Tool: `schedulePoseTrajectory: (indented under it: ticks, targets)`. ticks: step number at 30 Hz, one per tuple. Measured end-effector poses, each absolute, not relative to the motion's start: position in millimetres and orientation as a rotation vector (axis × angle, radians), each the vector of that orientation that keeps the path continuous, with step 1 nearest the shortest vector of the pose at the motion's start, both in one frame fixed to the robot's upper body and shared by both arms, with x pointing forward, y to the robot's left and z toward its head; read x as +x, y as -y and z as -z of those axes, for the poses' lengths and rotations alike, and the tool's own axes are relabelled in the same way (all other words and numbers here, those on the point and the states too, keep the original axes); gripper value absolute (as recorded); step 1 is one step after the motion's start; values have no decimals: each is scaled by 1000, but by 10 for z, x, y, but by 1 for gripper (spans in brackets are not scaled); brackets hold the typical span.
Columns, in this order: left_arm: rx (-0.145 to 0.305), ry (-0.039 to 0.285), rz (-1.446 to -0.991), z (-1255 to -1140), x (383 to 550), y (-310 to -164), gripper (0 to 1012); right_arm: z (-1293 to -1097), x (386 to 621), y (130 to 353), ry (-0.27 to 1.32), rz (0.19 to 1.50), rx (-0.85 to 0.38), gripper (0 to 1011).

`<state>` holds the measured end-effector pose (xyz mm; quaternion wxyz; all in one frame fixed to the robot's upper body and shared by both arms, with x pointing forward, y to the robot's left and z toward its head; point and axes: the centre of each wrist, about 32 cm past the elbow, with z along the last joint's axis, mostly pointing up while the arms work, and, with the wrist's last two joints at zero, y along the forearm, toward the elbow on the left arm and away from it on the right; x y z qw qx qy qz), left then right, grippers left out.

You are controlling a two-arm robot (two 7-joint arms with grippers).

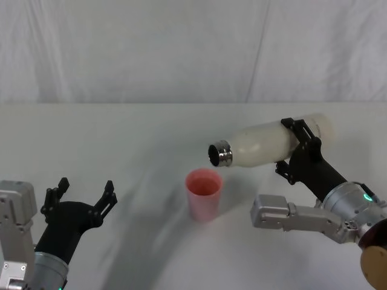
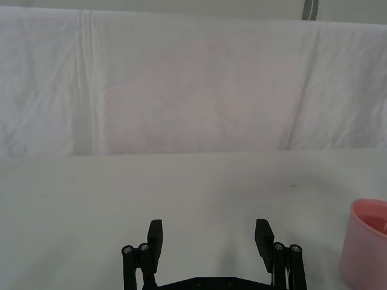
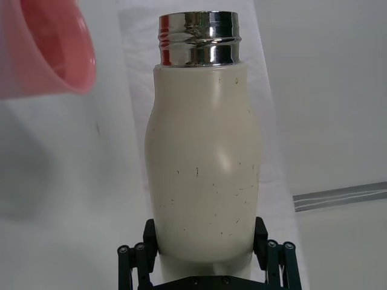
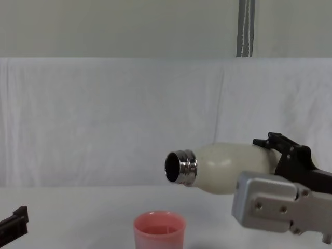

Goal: Grasp the thermos with one hand and pour water into the cup lid.

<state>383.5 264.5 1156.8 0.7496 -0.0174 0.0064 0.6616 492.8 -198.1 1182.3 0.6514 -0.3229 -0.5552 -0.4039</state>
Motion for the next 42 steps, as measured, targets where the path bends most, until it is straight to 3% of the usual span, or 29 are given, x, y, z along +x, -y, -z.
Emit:
schedulePoseTrajectory:
  ticks: [16, 42]
  targets:
    - [-38, -14, -1446, -11568, 3835, -2646, 1001, -11837, 4845, 2042, 1036, 954, -581, 950]
    - [-38, -14, -1446, -11568, 3835, -2645, 1001, -11727, 4575, 2170, 524, 1154, -241, 950]
